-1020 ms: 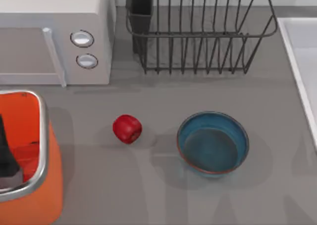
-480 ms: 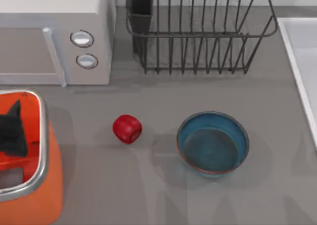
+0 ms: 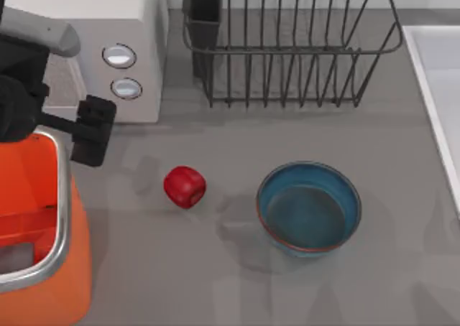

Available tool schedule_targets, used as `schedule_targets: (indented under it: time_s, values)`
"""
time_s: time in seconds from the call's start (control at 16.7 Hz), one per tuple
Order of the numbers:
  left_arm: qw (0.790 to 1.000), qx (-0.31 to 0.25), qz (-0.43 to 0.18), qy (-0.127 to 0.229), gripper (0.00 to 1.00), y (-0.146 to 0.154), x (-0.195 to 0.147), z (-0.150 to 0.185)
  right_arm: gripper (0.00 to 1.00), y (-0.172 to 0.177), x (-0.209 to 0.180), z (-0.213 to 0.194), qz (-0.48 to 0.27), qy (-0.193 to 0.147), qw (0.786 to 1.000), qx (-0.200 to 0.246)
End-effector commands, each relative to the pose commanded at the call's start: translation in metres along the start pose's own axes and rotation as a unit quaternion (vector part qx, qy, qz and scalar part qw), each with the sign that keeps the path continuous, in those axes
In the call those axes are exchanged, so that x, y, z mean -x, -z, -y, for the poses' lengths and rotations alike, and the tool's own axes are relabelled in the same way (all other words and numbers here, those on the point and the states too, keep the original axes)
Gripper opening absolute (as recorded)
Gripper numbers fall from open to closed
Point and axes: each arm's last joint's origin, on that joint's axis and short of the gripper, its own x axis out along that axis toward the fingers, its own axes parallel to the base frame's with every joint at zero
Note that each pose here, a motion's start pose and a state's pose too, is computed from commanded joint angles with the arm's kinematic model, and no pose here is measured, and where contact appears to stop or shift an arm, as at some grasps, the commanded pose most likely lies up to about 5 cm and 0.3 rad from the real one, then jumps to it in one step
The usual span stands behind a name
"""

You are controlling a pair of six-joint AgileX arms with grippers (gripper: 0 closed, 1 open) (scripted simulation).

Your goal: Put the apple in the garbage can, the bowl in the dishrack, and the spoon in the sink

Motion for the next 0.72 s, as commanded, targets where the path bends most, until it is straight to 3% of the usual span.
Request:
schedule_targets:
  time_s: [0.36,0.72]
  values:
    - [0.975,-0.082,-0.201,0.044,1.0,-0.063,-0.086,0.046,1.0,0.0,0.0,0.0,0.0,0.0,1.0,0.0]
    - [0.929,-0.147,-0.335,0.061,1.0,-0.073,-0.165,0.096,1.0,0.0,0.0,0.0,0.0,0.0,1.0,0.0]
